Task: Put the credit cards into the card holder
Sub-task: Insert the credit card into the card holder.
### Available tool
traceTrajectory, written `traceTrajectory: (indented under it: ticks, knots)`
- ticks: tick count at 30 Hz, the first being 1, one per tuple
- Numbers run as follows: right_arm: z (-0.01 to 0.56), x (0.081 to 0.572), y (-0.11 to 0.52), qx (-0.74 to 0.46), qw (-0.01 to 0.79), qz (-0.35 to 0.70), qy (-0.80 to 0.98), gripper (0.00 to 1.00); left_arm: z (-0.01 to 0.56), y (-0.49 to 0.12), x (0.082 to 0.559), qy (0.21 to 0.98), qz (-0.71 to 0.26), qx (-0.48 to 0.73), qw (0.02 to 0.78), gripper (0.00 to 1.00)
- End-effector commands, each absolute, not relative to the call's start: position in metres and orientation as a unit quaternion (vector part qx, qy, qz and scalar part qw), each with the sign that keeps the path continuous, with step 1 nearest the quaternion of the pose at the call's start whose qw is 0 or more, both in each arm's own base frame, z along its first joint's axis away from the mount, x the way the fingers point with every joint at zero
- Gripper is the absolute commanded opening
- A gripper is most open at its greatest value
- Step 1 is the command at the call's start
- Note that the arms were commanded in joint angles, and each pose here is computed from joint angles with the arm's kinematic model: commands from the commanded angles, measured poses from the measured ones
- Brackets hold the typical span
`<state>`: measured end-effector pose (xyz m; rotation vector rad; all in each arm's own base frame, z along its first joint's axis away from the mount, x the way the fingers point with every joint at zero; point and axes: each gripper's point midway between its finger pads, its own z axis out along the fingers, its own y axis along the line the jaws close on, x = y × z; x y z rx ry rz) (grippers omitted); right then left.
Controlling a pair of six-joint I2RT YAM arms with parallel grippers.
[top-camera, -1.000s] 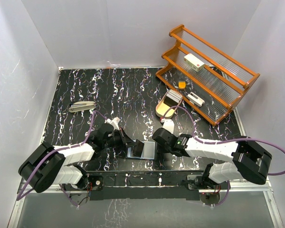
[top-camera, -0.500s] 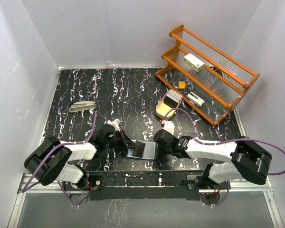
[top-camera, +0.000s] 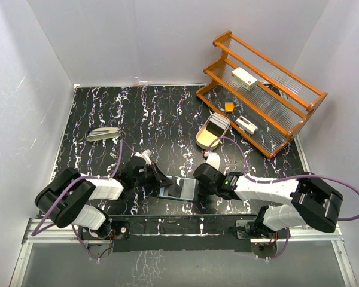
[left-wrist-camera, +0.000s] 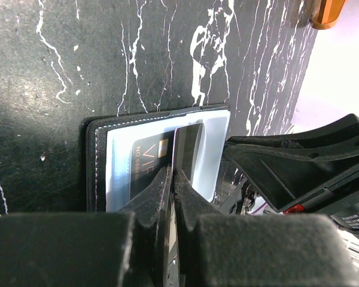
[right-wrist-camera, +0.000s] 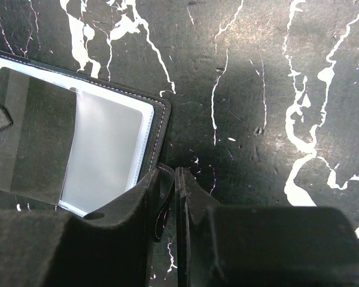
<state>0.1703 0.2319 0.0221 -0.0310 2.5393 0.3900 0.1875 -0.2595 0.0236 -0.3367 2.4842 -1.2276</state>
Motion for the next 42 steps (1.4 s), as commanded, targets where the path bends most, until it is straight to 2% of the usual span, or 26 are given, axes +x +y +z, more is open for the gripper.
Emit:
traceTrajectory:
  ticks: [1,11,23,42]
  knots:
    - [0.024,0.171,0.238,0.001,0.287,0.166,0.943,0.15,0.020,-0.261,0.189,0.879,-0.426,-0.123,0.178,0.00]
    - [0.026,0.171,0.239,0.004,0.288,0.168,0.943,0.13,0.024,-0.264,0.190,0.876,-0.428,-0.115,0.191,0.00]
    - [0.027,0.171,0.237,0.006,0.291,0.171,0.941,0.12,0.041,-0.260,0.201,0.889,-0.390,-0.029,0.238,0.00]
    - [0.024,0.166,0.244,0.035,0.277,0.200,0.939,0.11,0.025,-0.273,0.192,0.879,-0.418,-0.075,0.217,0.00]
